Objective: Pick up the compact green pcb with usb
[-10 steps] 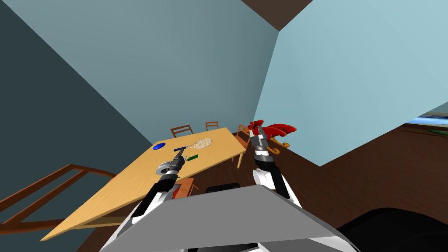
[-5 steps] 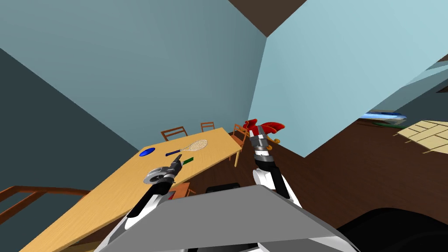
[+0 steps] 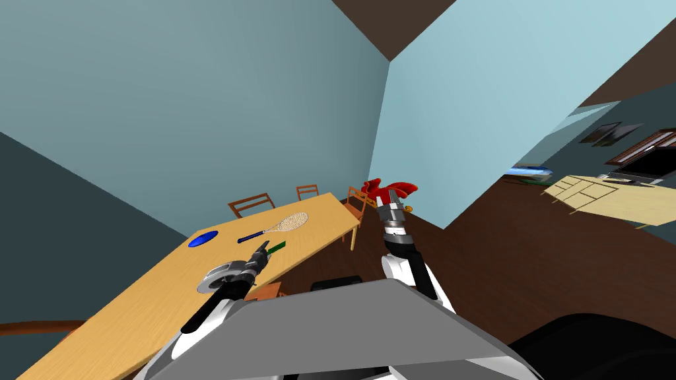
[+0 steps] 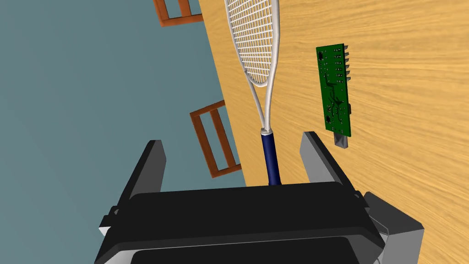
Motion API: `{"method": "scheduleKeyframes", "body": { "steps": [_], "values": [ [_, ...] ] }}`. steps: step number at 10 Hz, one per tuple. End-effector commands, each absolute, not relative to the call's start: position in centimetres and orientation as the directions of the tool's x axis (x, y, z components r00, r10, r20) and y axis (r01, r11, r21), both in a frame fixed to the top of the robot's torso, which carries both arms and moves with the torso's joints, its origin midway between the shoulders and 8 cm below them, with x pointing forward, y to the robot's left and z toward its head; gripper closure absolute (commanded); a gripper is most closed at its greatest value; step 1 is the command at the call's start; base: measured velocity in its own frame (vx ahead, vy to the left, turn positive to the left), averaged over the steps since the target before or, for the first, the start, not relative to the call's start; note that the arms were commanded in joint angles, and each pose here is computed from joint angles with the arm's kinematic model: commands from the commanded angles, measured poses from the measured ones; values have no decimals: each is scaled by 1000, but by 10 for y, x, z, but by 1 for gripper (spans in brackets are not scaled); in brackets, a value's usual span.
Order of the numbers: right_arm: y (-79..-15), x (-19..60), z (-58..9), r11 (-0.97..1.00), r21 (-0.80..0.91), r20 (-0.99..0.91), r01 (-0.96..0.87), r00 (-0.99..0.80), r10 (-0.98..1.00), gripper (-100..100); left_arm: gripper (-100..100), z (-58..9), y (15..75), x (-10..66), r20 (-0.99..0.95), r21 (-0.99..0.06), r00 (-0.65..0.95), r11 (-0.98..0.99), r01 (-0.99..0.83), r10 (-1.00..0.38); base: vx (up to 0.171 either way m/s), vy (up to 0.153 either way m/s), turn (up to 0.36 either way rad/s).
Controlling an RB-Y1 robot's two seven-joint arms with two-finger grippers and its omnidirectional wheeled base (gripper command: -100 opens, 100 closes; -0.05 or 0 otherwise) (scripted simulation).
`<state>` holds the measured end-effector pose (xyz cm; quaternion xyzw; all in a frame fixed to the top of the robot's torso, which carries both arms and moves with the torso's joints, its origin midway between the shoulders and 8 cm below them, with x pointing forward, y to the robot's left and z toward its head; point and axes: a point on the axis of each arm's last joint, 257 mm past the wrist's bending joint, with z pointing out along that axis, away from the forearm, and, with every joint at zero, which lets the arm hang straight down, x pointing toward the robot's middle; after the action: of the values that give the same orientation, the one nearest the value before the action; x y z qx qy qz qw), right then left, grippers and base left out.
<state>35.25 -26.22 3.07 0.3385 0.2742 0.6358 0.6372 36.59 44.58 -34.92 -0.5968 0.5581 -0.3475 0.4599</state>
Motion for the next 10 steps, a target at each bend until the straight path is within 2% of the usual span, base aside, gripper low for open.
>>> {"method": "scheduleKeyframes", "body": {
  "steps": [1,10],
  "values": [
    [-262,352,31,-38,780,81,-625,41,996,0,-100,-368,468,355,-86,-913,163,13,-407,-983,2,-11,-246],
    [-262,352,31,-38,780,81,-625,41,996,0,-100,-436,559,286,-59,-774,329,-165,-611,-942,5,-2,-180]
  ]
}}
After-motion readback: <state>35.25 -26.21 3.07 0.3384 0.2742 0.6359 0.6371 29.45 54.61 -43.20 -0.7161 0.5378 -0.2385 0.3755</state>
